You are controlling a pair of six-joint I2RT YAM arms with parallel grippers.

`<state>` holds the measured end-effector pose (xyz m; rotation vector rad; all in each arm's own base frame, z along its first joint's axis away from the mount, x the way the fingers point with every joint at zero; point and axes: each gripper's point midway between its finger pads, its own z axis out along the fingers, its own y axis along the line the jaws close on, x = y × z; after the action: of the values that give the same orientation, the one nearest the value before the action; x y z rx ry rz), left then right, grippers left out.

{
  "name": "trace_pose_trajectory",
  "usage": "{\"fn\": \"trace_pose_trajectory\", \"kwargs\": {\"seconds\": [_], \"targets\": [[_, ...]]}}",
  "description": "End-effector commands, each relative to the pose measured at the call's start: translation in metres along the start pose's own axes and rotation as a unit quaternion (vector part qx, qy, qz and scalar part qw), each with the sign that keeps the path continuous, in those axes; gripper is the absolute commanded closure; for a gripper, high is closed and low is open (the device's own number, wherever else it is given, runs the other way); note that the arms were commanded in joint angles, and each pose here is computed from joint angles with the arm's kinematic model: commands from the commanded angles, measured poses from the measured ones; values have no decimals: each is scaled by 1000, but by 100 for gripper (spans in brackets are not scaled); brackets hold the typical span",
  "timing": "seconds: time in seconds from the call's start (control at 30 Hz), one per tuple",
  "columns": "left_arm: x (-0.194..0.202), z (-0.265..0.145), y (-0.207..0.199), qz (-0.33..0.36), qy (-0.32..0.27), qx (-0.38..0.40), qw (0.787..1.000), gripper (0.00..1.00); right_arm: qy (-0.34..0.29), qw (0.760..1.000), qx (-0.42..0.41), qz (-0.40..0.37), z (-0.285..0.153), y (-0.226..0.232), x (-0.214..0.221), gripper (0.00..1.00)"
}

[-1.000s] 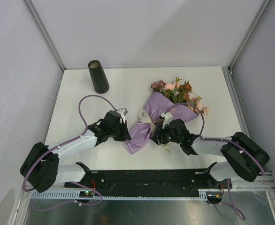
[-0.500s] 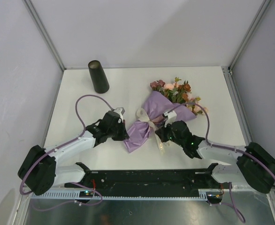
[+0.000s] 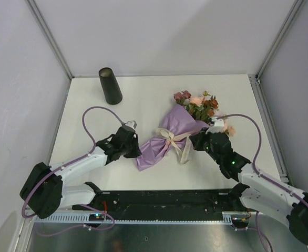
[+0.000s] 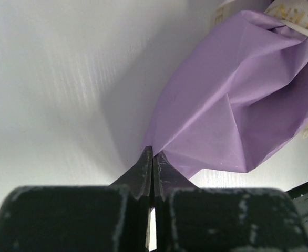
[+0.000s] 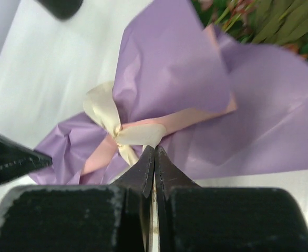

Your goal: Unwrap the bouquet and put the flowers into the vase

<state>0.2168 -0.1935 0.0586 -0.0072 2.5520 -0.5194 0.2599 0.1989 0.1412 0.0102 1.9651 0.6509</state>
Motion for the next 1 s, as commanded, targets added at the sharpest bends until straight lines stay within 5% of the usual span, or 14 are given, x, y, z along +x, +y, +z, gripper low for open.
{"fn": "trace_pose_trajectory", "kwargs": {"seconds": [0.0,0.3,0.97], "targets": [[-4,-2,12,-13,-20,-31,999,100,-62,995,63,56,-16,-24,-35,100],[-4,-1,22,-23,-26,-56,998,100,-94,983,123,96,-32,-64,-57,100],[-9,-6,36,-51,-49,-96,993,100,-237,925,225,193,-72,-146,-203,100]]}}
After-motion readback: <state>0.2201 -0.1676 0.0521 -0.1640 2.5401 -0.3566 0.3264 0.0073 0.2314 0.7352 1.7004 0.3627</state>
